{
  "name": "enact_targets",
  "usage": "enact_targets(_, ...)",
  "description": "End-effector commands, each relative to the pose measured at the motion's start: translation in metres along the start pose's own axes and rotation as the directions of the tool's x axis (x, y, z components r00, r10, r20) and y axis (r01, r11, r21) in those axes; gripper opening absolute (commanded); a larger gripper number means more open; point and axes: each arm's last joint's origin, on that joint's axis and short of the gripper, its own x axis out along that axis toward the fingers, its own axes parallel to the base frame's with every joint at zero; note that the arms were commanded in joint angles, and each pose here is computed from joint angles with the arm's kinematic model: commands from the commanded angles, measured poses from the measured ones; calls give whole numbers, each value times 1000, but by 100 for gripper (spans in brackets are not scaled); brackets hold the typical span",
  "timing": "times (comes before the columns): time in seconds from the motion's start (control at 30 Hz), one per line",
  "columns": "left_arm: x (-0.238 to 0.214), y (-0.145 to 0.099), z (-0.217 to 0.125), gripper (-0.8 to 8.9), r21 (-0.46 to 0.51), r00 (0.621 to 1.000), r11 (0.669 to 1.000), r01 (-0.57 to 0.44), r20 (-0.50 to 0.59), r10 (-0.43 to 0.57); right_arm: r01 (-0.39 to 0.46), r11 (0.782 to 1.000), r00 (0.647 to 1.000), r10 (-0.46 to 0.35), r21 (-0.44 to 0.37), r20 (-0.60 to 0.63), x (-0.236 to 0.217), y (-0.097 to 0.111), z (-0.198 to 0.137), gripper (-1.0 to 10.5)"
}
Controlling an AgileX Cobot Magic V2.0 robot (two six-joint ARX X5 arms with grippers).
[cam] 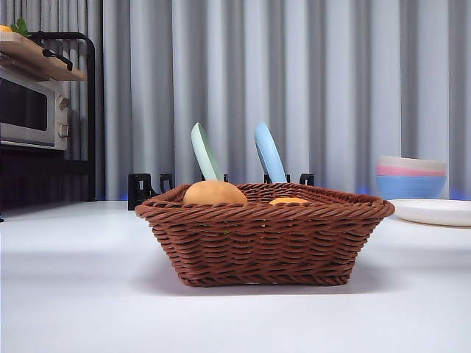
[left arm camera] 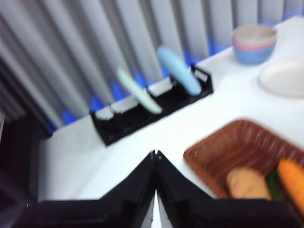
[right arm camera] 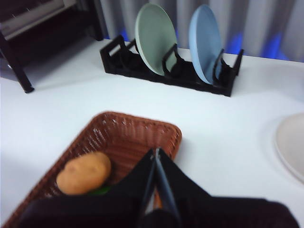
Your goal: Pick up the basket,pick up the corn from the table,pick up the potato from the table,pick up the cucumber from the table,put all items into the basket
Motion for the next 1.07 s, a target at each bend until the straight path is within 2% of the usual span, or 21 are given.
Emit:
enact_targets(0.03, 3, -7, -50, -9, 18, 1000, 1000, -2, -28, 3, 1, 1000, 1000, -1, -7, 3, -3, 1, -27, -16)
enact_targets(0.17, -2, -9, -93, -8, -39, 1000, 999, -3, -26, 2, 13, 998, 999, -10, 63, -49, -3, -1, -52, -16)
enact_targets(0.27, -5, -8, -99, -3, -68, 998, 998, -3, -65, -2, 87, 983, 993, -72, 160, -93, -3, -3, -56, -12)
enact_targets(0.47, -5, -9, -106, -3, -32, 991, 999, -3, -132, -1, 99, 982, 990, -82, 158, -114, -3, -3, -58, 2)
enact_targets(0.87, -8, -7, -108, -3, -22, 991, 1000, -12, -133, 9, 99, 982, 990, -81, 159, -113, -3, -3, -58, 2)
enact_targets(0.93, -12, -2, -108, -3, -88, 993, 996, -32, -115, 22, 99, 982, 990, -81, 158, -114, -3, -3, -58, 2)
enact_targets(1.07, -13, 5, -113, -3, -219, 999, 976, -8, -40, 0, 99, 982, 990, -81, 158, -115, -3, -3, -58, 2)
